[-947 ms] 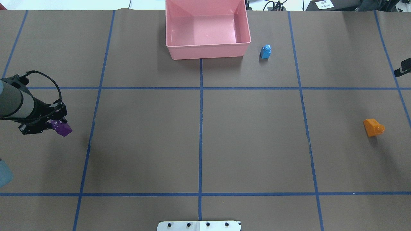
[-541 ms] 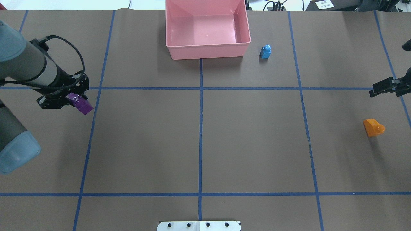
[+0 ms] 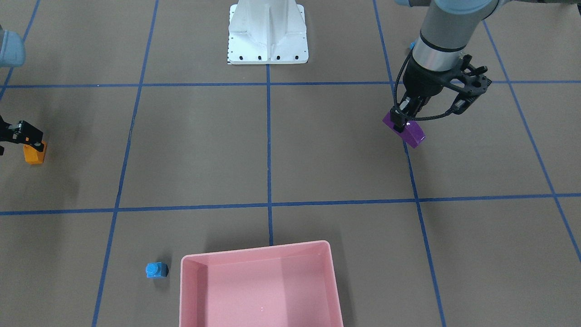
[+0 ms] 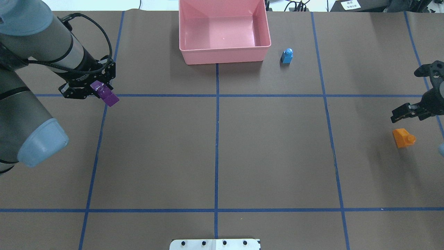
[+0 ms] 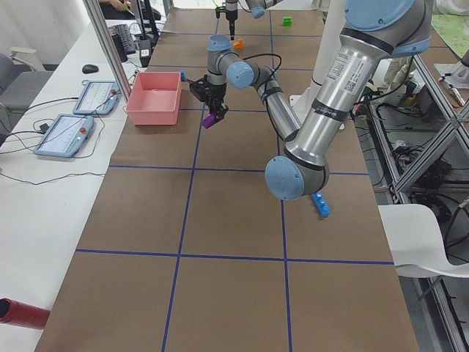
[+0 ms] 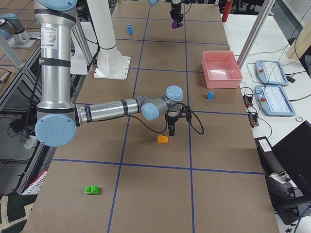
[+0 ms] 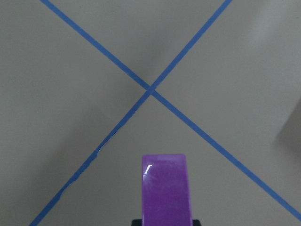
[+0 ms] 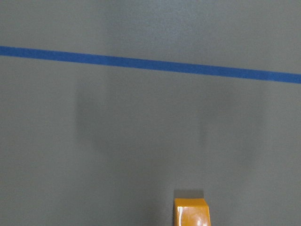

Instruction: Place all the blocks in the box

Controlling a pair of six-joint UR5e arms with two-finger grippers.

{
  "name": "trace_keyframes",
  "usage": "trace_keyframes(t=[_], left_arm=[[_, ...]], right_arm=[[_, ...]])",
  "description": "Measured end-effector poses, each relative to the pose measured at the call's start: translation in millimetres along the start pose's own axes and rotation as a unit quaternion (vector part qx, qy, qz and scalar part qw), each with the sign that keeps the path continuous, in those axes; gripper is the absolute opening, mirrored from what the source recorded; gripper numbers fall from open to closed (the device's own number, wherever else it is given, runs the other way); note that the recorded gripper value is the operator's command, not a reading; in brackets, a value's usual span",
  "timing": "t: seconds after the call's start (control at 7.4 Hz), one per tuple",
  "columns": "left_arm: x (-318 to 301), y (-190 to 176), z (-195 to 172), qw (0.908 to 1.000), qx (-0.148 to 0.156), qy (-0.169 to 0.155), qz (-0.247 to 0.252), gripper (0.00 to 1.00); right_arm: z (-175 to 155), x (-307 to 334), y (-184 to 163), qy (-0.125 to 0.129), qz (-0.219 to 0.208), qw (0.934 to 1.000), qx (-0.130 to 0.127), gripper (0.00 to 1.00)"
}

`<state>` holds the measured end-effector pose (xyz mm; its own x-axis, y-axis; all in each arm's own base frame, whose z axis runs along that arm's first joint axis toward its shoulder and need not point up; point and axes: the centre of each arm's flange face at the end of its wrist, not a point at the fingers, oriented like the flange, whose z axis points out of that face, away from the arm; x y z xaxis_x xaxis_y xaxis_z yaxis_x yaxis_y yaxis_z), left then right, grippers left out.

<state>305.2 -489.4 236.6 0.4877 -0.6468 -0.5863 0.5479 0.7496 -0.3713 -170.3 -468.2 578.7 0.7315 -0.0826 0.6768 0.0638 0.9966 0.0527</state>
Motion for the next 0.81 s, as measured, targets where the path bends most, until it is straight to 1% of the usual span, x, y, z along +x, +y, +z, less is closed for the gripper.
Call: trace_keyframes(t=[0.14,0.27,0.41,0.54,0.68,0.81], left_arm=[[4,-2,-1,1.0,0.002,0.001,-0.002,0.0],[7,-4,-4,1.0,0.004,0.003,-0.003,0.0],[10,-5,-7,1.0,0.005,0.007,-0.003,0.0],[15,-4,-13,0.9999,0.006,0.012,-0.002,0.0],[24,-6,-19,0.9998,0.008,0.017,-0.003,0.0],[47,-9,-22,0.9997,0.012,0.021,-0.006,0.0]], right_arm=[[14,6,3,0.006,-0.004,0.9999,-0.014,1.0],[26,10,5,0.009,-0.006,0.9996,-0.025,0.87],[36,11,8,0.012,-0.008,0.9993,-0.035,0.77],[45,11,11,0.015,-0.01,0.9989,-0.044,0.75],[52,9,13,0.016,-0.013,0.9984,-0.052,0.64],[57,6,16,0.016,-0.016,0.9981,-0.057,0.57]])
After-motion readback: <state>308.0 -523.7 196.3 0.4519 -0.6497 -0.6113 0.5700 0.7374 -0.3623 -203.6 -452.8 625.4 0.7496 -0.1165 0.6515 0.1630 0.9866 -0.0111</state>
